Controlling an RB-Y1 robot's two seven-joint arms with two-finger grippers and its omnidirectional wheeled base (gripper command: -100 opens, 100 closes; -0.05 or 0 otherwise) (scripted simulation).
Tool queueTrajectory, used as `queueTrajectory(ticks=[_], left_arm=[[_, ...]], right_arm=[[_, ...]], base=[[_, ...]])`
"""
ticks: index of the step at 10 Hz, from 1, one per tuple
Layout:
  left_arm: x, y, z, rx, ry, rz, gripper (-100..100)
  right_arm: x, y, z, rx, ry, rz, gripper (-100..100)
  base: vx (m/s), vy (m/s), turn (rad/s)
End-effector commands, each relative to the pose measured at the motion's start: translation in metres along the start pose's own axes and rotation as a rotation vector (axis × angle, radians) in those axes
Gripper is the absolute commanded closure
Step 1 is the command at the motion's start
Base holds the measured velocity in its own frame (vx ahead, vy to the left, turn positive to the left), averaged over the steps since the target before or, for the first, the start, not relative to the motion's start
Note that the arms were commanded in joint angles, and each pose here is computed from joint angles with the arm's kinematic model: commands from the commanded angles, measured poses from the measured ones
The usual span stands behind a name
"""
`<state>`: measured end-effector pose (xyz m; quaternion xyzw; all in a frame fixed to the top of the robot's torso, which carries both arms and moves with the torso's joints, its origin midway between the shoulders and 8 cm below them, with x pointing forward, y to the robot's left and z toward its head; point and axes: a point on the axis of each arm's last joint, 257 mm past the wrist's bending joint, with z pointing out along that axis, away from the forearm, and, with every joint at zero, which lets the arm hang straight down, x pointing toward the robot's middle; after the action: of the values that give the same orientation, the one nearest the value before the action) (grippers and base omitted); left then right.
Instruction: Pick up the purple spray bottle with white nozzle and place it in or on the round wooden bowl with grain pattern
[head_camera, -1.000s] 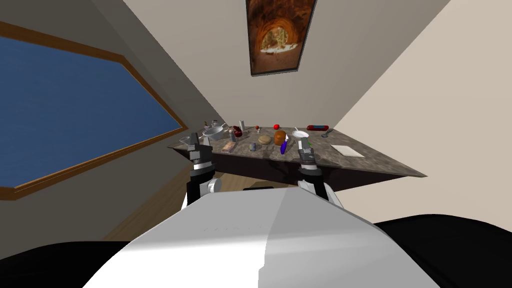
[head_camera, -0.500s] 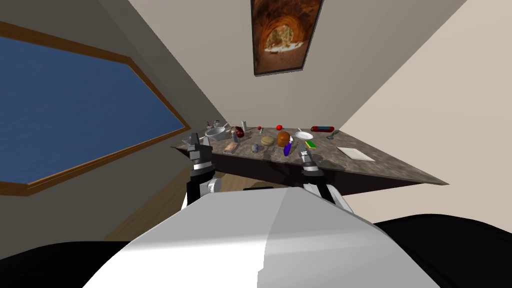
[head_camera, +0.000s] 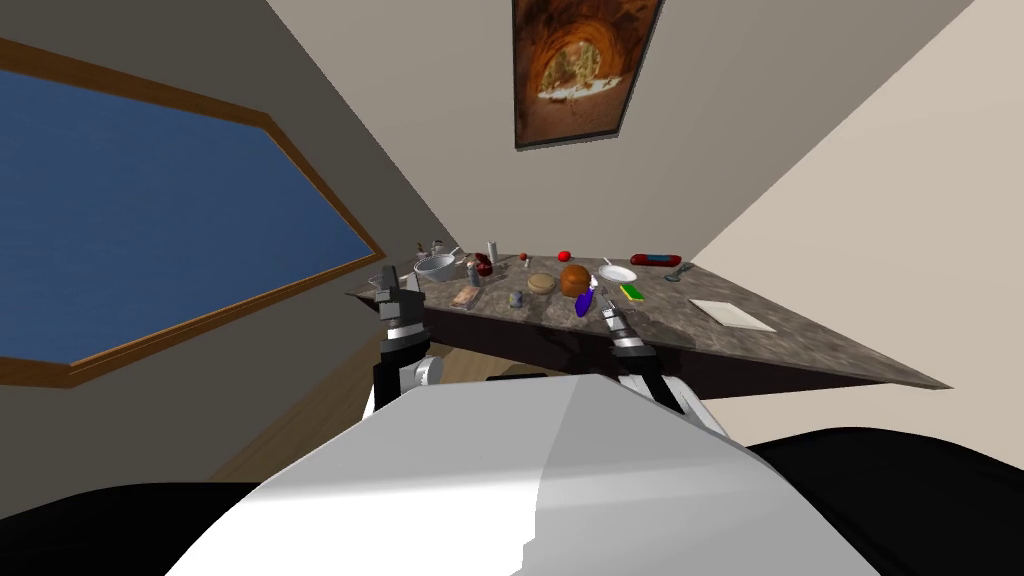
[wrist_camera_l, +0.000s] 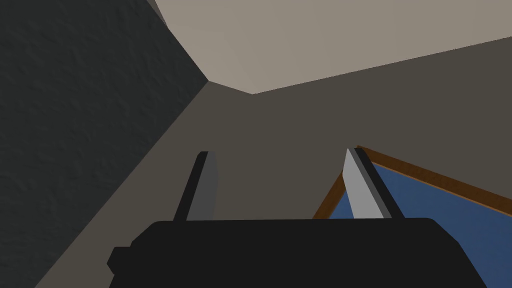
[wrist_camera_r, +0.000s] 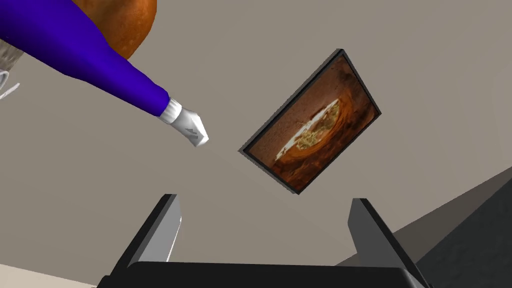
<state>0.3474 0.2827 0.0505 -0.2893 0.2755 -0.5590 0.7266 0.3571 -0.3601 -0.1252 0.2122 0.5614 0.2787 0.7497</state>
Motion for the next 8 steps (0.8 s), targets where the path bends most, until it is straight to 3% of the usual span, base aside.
queueTrajectory(ticks=[1,8], left_arm=[[0.0,0.0,0.0,0.0,0.0,0.0,0],[0.0,0.0,0.0,0.0,0.0,0.0,0]], right_arm=[[0.002,-0.024,-0.001,0.053,0.032,-0.052,-100],[-0.001,-0.107,-0.017,0.22,0.162,-0.287,-100]], base=[[0.042,0.059,0.027],[0.039,0.068,0.021]])
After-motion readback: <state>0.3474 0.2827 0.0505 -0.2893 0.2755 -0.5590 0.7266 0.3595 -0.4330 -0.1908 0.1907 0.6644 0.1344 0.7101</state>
